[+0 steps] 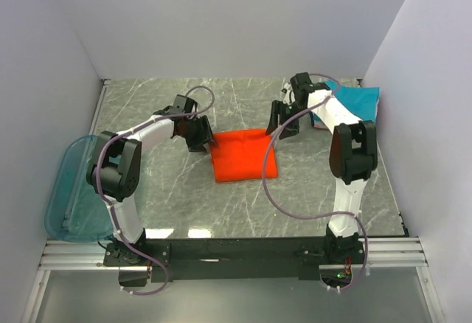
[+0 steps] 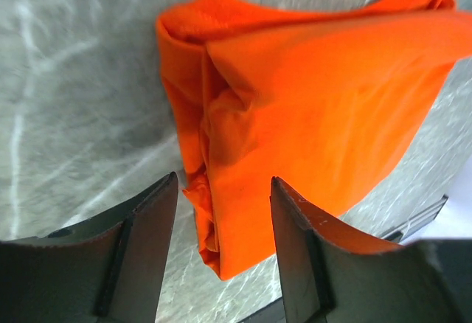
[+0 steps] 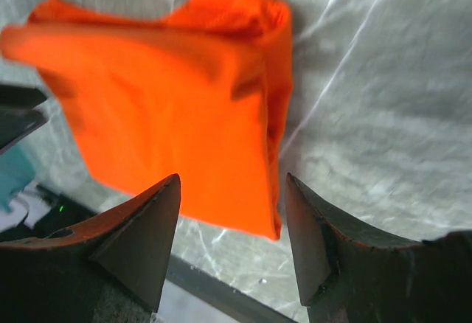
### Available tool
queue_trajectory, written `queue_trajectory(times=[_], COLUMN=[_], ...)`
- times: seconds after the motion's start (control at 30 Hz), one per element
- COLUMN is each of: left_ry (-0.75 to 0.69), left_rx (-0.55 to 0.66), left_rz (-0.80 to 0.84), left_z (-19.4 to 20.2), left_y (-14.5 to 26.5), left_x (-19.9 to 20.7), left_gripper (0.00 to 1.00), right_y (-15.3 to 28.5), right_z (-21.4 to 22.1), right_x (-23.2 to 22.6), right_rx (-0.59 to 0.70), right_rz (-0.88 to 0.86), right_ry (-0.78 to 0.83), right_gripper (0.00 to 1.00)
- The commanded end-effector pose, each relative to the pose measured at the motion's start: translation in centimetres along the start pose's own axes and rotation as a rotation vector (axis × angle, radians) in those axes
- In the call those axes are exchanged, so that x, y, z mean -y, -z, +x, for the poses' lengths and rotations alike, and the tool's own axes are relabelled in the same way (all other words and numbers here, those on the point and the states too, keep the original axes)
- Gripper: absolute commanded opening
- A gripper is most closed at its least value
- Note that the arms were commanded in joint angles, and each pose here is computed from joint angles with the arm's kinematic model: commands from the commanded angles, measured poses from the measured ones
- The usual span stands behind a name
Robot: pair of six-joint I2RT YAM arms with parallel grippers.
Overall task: Fold and stack the t-shirts
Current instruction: Neatly place the folded tshirt to the corner
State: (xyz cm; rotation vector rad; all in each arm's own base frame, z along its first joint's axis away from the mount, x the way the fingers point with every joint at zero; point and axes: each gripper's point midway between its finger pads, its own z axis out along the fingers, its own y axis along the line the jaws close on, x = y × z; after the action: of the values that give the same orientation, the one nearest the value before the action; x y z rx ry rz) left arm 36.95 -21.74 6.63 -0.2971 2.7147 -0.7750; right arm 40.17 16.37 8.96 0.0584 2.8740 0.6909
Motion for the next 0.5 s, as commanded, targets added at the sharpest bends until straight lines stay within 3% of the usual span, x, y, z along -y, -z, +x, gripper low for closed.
queue_trajectory(times=[0.0, 0.47], left_ry=[-0.038, -0.016], left_rx=[0.037, -0.010], left_rz=[0.087, 0.088], left_z=[-0.3, 1.9], left_y=[1.1, -1.3], left_x=[2.2, 0.9], left_gripper=[0.59, 0.60], right_y=[2.5, -0.1], right_z=[-0.5, 4.0], right_x=[-2.2, 0.2], right_rx=[0.095, 0.000], right_rz=[-0.129, -0.303], right_ry=[0.084, 0.002], right_gripper=[0.66, 0.70])
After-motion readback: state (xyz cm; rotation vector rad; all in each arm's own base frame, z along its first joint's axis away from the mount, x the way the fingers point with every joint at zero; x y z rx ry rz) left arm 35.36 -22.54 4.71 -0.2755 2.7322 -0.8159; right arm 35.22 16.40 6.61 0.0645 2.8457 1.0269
